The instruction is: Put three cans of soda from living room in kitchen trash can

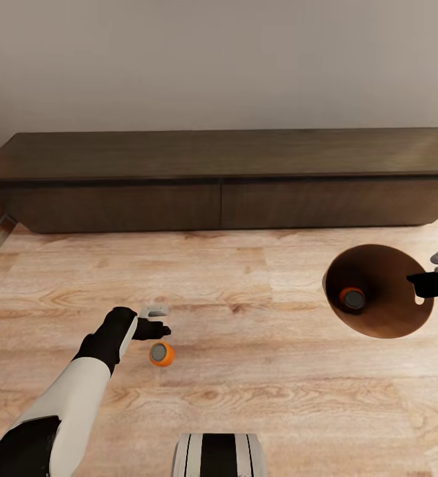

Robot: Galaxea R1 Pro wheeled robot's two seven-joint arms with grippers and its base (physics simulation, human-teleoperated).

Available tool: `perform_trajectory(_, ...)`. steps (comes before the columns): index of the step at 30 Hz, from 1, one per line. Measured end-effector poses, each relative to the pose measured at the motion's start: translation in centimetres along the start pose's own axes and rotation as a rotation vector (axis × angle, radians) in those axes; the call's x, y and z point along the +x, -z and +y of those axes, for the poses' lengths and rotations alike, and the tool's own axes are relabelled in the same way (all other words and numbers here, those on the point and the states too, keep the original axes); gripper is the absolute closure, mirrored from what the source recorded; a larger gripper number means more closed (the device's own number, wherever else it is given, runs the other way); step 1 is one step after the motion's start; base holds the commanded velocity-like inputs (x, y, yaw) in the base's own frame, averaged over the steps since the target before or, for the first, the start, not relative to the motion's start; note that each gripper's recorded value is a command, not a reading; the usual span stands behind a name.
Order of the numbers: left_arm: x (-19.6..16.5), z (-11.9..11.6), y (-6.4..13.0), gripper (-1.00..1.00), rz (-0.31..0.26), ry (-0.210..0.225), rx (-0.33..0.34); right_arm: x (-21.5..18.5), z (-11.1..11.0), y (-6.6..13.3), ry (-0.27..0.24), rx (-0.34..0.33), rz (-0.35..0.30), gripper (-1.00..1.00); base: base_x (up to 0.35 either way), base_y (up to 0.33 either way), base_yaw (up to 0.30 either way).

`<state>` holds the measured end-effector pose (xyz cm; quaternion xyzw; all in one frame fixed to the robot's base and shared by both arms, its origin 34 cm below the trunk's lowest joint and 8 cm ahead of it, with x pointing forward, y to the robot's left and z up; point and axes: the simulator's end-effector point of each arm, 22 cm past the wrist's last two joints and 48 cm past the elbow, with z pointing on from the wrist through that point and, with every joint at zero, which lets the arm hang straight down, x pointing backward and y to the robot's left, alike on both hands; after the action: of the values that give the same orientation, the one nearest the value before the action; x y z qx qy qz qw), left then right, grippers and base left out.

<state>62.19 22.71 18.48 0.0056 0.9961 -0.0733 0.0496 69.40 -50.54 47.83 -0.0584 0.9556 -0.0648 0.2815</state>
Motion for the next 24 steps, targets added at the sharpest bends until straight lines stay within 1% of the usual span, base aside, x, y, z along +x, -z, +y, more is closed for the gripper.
perform_trajectory(6,0.48,0.06,-0.65,-1.00,0.010,0.001,0.000,0.41,0.12,-0.52,0.002,-0.001,0.006,1.00,0.000,0.000,0.000)
perform_trajectory(13,0.65,-0.04,-0.83,-1.00,0.015,0.000,0.000,0.58,0.03,-0.66,0.005,0.003,0.011,1.00,-0.009,0.000,0.000)
perform_trajectory(18,0.66,-0.16,-0.86,-1.00,0.016,-0.002,0.000,0.61,0.06,-0.67,0.004,0.002,0.012,1.00,-0.170,-0.024,0.000)
perform_trajectory(24,0.58,-0.13,-0.83,-1.00,0.013,-0.002,0.000,0.63,0.01,-0.68,0.006,0.005,0.013,1.00,-0.058,-0.011,0.000)
